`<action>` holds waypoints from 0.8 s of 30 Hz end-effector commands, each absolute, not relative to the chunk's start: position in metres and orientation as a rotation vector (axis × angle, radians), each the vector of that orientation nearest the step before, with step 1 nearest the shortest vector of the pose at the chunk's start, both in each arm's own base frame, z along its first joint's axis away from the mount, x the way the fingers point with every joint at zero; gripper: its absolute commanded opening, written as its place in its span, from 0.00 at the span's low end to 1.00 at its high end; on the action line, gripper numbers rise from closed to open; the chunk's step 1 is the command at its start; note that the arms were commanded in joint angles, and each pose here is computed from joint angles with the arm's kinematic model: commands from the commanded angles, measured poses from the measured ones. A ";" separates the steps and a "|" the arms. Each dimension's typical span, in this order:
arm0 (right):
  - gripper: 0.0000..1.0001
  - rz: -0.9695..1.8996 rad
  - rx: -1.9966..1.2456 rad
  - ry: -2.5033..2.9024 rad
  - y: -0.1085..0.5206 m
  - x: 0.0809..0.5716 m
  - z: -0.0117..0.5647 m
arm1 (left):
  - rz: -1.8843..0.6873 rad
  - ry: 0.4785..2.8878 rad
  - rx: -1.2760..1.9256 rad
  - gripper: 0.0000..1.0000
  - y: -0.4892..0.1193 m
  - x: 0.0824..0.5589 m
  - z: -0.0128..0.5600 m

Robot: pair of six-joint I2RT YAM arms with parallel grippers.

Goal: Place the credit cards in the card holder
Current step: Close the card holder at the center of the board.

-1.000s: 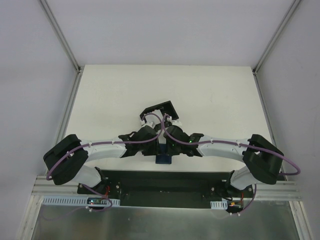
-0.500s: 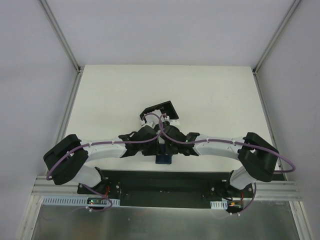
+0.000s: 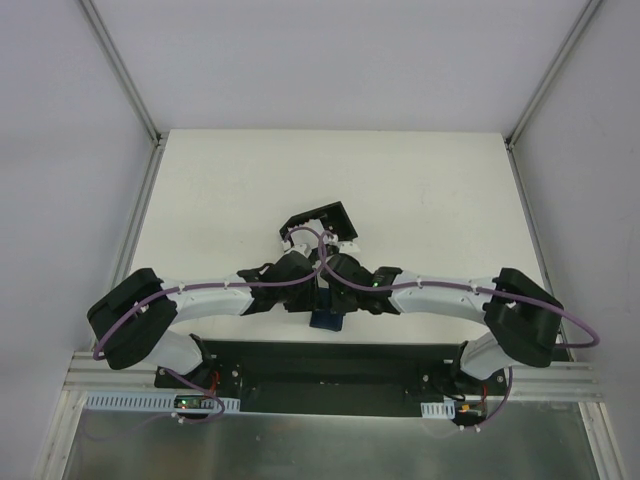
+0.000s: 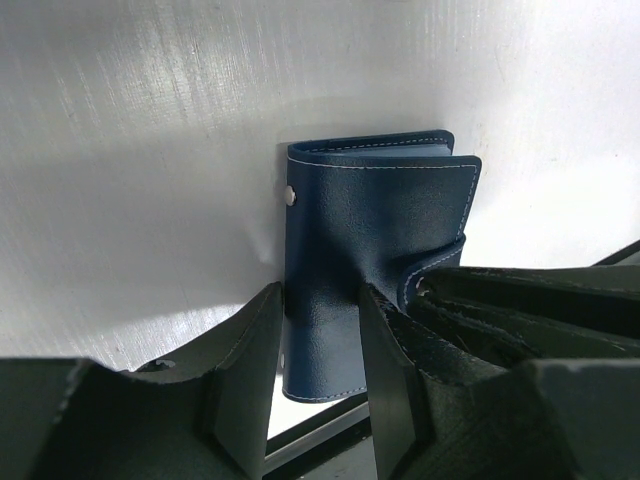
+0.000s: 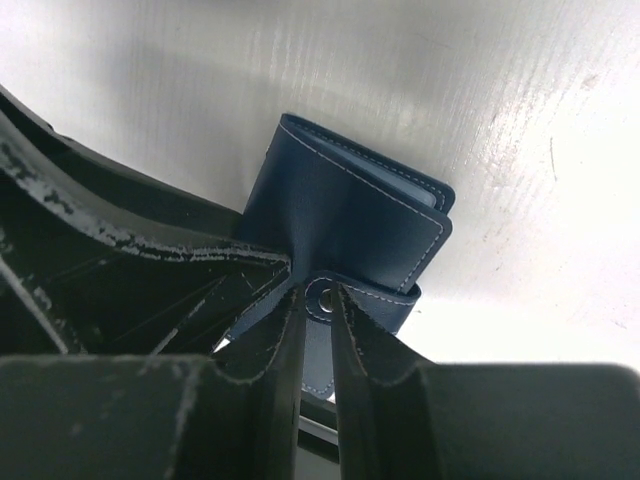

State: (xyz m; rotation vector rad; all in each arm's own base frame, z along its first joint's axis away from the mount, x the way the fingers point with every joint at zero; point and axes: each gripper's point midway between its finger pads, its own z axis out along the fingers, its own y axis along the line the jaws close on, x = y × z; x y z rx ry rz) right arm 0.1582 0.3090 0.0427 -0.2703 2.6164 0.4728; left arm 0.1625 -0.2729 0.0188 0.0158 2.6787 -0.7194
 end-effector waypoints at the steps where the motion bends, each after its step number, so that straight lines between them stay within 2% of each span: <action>1: 0.19 0.461 -0.288 2.586 0.300 0.156 0.060 | -0.550 2.798 0.059 0.36 -0.247 0.142 -0.008; 14: 0.16 0.421 -0.239 2.652 0.292 0.151 0.044 | -0.555 2.792 0.063 0.36 -0.247 0.142 -0.005; 24: 0.17 0.529 -0.250 2.657 0.303 0.152 0.037 | -0.561 2.787 0.072 0.36 -0.249 0.143 -0.004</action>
